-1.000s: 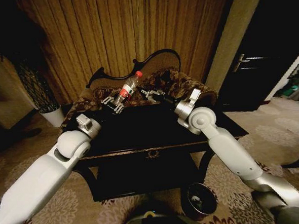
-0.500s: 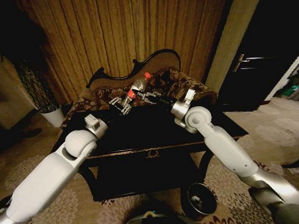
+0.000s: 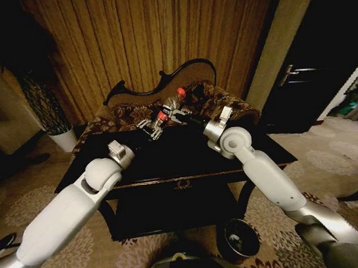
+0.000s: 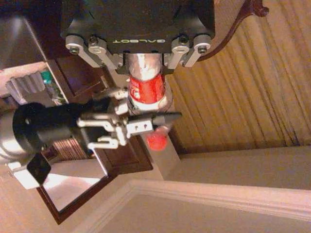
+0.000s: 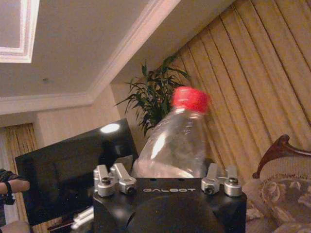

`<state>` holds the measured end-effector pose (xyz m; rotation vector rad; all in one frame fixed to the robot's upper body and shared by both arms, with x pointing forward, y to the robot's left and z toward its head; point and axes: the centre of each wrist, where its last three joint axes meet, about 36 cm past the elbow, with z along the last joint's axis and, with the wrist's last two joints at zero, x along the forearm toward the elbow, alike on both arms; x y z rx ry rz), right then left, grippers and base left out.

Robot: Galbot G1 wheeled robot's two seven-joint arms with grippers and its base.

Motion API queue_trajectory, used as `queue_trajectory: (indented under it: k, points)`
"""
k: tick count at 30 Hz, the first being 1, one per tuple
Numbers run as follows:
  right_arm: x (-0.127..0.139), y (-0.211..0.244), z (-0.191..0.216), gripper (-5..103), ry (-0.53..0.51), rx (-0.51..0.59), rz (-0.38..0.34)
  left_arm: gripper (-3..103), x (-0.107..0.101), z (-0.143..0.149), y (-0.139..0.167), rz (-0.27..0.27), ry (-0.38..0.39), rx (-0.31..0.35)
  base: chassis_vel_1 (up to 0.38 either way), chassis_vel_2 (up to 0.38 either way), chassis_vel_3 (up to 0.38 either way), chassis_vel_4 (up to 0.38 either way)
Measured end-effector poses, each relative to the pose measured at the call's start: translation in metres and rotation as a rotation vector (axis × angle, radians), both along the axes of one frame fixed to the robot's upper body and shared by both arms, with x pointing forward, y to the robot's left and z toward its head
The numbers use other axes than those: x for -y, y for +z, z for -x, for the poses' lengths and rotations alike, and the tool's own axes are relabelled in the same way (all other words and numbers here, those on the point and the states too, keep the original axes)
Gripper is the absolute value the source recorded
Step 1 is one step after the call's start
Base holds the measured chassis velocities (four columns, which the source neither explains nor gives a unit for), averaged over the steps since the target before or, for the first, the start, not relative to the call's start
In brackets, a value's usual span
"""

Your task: Move to the front of the table and place the trash on the table into the trash bin.

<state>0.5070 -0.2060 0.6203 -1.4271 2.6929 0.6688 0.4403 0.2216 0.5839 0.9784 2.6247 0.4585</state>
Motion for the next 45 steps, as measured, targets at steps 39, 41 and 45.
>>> queue_trajectory:
  k: [39,41,45]
  points:
    - [0.013,0.000,0.003,27,-0.084,-0.021,0.004,99,-0.023,0.021,0.000,0.007,0.031,-0.017,0.000,0.000,0.000,0.000]
    - [0.016,0.000,0.002,27,-0.105,-0.023,0.000,100,-0.023,0.023,0.003,0.019,0.030,-0.015,0.000,0.000,0.000,0.000]
    - [0.032,-0.001,-0.002,27,-0.203,-0.010,0.014,100,-0.030,0.027,0.013,0.059,0.066,-0.021,0.000,0.000,0.000,0.000]
